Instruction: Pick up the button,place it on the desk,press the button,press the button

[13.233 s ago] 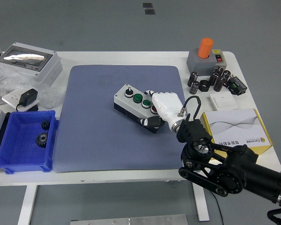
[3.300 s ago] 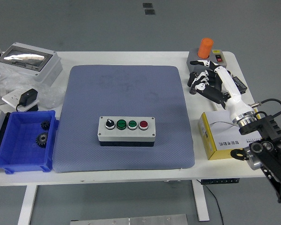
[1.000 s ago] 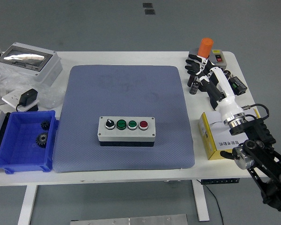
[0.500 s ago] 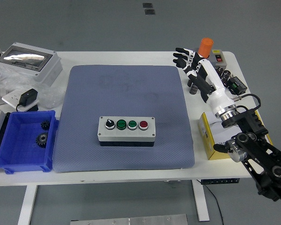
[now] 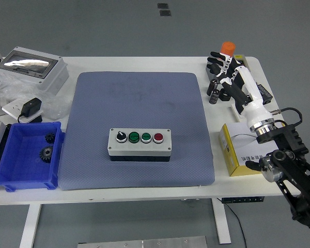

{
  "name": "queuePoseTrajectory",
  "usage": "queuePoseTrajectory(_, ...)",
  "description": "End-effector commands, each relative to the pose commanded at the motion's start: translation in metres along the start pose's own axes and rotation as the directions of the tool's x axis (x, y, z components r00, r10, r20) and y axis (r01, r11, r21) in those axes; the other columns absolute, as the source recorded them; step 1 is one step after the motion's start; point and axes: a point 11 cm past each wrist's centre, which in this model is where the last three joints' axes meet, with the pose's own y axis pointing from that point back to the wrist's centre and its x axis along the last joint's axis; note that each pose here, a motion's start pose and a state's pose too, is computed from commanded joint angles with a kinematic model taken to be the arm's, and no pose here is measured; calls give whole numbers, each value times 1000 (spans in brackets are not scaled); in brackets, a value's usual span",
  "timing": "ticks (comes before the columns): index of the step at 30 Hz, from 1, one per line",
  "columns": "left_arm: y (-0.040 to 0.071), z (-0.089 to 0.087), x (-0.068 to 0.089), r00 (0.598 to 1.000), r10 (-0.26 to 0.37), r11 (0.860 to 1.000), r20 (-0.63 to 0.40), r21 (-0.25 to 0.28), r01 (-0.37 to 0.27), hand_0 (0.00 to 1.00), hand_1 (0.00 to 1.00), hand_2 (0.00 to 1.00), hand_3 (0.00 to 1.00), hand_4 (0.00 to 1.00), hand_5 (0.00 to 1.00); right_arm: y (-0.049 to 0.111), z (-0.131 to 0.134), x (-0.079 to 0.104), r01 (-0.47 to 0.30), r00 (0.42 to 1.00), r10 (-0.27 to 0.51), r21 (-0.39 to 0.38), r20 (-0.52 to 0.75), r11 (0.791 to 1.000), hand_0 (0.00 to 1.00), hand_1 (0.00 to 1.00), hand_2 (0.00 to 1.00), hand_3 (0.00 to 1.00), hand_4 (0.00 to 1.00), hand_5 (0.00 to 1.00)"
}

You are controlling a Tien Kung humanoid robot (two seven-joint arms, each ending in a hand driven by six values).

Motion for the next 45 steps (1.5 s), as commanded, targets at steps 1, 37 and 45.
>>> queuePoseTrajectory(1, 0, 0, 0, 1000, 0, 1000, 0, 0, 0, 704, 682, 671, 807, 635, 869, 1, 0, 1, -4, 1000, 4, 1, -1, 1000, 817, 783, 806, 812, 765, 557)
queuePoseTrajectory(37, 1, 3, 4, 1000, 14, 1000, 5, 13, -14, 705, 683, 671, 808, 635, 877, 6, -11, 9, -18, 999, 19, 29, -34, 999, 818, 793, 818, 832, 779, 438)
queuePoseTrajectory(45, 1, 3, 3, 1000, 10, 1000, 3, 13, -10, 705, 683, 671, 807, 635, 877, 11, -23, -12, 3, 976, 2, 23, -217, 1000, 818, 793, 819, 833, 779, 424)
